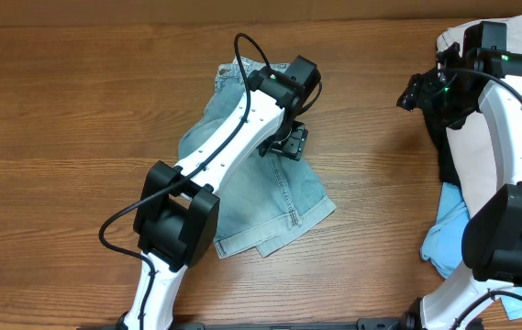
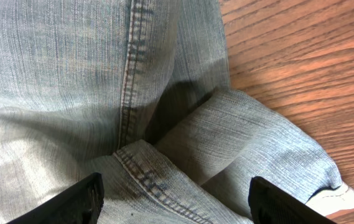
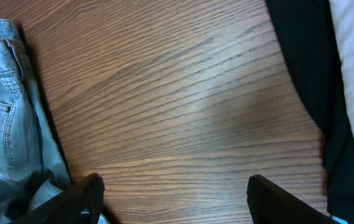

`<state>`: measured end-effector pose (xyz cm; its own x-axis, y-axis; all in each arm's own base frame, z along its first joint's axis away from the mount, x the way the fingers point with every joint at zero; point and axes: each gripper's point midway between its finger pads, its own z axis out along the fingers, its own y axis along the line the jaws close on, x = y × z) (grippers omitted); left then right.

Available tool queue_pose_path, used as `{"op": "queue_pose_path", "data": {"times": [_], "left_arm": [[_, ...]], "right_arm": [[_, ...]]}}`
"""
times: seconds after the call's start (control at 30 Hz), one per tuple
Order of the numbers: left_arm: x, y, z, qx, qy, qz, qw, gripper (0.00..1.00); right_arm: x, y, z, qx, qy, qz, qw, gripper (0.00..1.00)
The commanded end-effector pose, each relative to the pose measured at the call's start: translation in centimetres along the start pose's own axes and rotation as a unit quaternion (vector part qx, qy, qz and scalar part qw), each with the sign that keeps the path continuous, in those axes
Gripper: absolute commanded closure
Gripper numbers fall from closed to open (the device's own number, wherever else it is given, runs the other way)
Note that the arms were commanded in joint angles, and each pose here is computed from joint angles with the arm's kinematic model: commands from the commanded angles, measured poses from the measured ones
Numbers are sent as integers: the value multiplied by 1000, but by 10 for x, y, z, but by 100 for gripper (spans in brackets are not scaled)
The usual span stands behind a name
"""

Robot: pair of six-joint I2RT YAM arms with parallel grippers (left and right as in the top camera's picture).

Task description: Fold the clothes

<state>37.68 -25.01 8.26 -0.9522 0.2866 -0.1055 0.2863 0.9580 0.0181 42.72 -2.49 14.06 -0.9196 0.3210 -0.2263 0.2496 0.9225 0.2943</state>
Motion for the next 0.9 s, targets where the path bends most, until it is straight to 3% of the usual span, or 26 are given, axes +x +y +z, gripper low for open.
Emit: {"op": "queue_pose_path", "data": {"times": [0.0, 0.2, 0.3, 0.37, 0.47, 0.5, 0.63, 0.73, 0.87], "left_arm": [[8, 0, 7, -7, 13, 24, 1000, 23], [26, 5, 25, -15, 44, 51, 998, 17], [29, 6, 28, -16, 48, 66, 997, 21], [28, 7, 28, -16, 48, 71, 996, 39], [28, 10, 27, -19, 49, 69, 996, 86], [28, 11, 26, -20, 49, 68, 996, 94], [27, 39, 8, -57, 61, 51, 995, 96], [21, 81, -24, -114, 59, -2, 992, 96], [13, 126, -62, -119, 52, -57, 990, 96]], "right_arm": [[-3, 1, -12, 1, -18, -3, 1000, 23], [-5, 2, -12, 0, -22, -4, 1000, 23], [-5, 2, -12, 0, -23, -4, 1000, 23], [-5, 2, -12, 0, -23, -4, 1000, 23], [-5, 2, -12, 0, -23, -4, 1000, 23], [-5, 2, -12, 0, -23, -4, 1000, 23], [-5, 2, -12, 0, -23, -4, 1000, 23], [-5, 2, -12, -1, -23, -4, 1000, 23], [-5, 4, -12, -4, -21, -6, 1000, 23]]}}
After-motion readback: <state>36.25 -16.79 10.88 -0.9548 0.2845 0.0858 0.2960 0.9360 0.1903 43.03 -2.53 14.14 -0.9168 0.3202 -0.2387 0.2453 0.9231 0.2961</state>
